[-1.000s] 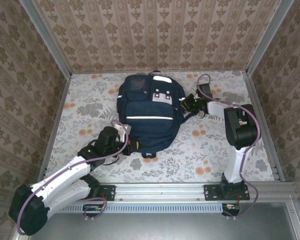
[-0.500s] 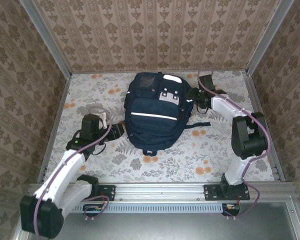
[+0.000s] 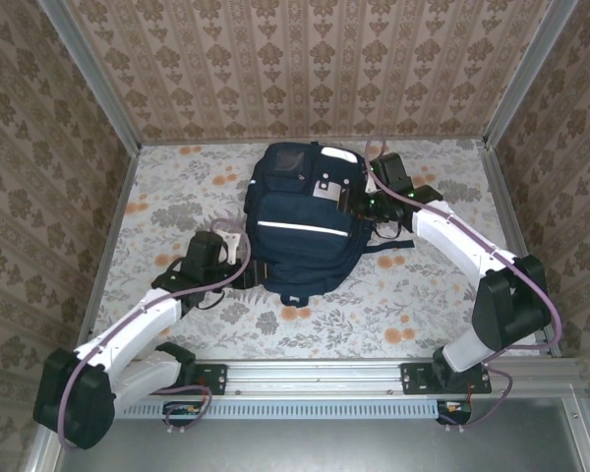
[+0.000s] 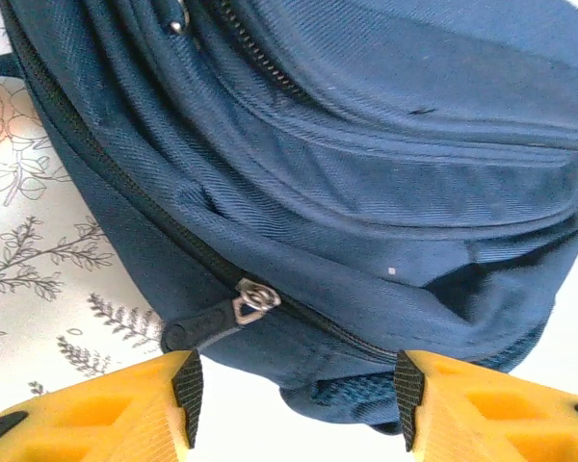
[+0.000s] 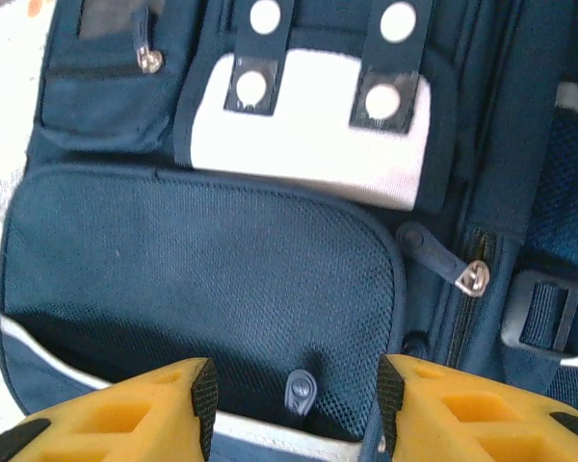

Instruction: Pack the student bag

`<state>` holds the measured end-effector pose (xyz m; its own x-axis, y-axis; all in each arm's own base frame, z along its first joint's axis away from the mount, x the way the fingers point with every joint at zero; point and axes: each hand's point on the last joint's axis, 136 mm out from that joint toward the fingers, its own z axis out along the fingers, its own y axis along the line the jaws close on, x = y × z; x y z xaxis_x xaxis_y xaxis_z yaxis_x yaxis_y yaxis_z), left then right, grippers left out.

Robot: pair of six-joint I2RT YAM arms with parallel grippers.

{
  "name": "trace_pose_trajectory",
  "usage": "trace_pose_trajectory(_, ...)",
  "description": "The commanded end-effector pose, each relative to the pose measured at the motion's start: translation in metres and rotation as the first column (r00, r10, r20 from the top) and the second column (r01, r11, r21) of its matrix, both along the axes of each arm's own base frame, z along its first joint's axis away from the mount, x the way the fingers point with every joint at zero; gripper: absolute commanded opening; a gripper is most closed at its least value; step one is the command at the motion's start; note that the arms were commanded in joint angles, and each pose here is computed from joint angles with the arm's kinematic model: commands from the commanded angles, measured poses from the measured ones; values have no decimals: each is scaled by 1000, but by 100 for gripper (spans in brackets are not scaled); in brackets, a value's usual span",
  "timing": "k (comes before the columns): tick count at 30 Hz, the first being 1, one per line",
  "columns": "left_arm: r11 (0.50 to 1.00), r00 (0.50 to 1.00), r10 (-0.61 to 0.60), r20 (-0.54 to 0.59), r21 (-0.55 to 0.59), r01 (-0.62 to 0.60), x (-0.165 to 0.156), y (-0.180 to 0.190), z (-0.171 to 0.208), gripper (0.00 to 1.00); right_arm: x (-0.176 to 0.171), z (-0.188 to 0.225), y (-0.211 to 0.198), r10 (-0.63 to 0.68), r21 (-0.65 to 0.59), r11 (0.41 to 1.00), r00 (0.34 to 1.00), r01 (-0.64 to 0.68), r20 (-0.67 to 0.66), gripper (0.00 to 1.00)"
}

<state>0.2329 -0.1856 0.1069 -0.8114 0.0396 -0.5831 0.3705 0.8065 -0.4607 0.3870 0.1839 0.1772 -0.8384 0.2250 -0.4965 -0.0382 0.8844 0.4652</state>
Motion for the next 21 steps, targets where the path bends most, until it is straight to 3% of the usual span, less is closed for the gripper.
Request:
trace_pose_trajectory(1,998,998,-22,61,61,19,9,2,-9,54,-17,6,1,67,2,998,998,-67,0,50)
trace_pose_trajectory(5,995,995,-35,96,93,26,11,6,-18,47,-21,8,-2,75,-9,997,997,-75,17,49)
trace_pose_trajectory(15,992,997,-63,43,116,57,17,-2,-41,47,-24,5,11,120,37,992,993,-120,7,49)
trace_pose_trajectory(18,991,997,-68,44,118,63,20,-5,-41,31,-30,8,31,195,29,980,981,-195,8,49)
trace_pose_trajectory(21,992,995,-71,71,109,63,21,-6,-33,12,-36,7,54,282,-85,956,959,-280,5,53)
